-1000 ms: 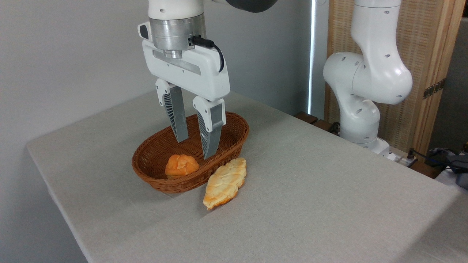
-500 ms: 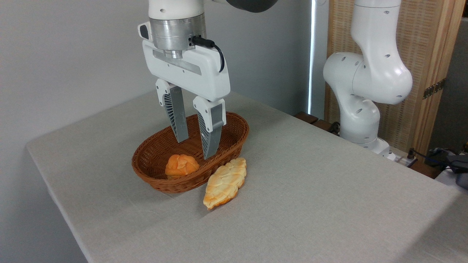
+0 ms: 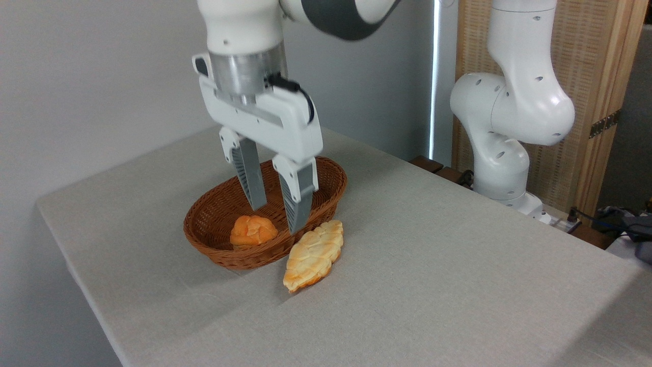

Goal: Put bread into the basket
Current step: 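Lower the open gripper down onto the flat toast beside the basket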

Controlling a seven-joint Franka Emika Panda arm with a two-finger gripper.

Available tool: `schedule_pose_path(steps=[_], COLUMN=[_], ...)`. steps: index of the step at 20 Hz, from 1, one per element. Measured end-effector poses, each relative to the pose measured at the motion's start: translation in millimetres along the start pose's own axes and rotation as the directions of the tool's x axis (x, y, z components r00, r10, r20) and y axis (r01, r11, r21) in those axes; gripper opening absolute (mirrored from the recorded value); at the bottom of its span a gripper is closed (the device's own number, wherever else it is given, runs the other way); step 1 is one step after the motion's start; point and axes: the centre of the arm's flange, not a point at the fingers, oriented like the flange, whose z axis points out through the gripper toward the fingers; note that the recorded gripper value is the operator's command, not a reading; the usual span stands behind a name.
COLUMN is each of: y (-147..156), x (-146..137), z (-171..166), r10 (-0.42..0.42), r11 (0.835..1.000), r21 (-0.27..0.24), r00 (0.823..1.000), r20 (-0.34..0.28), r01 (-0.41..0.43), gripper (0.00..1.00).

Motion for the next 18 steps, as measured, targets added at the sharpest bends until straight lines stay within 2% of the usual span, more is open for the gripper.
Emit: schedule_pose_path(steps=[3,6,13,18], y=[-10.8,-21.0,-52.8,-52.7], x=[-4.5,-8.0,-29.7,-38.7], z=[34.1,68.1,117.1,137.9], r10=[-0.025,-0.061,-0.195,-0.240], r11=[0.998,0.990,0.958,0.938], r21=[-0.051,-0.120,-0.208,-0.255], r00=[0.999,0.996,0.980,0.971], r20=[0.044,0.063,0.024,0.019], r01=[0.027,0.069,0.196,0.237], gripper=[1.00,1.00,1.00,1.00])
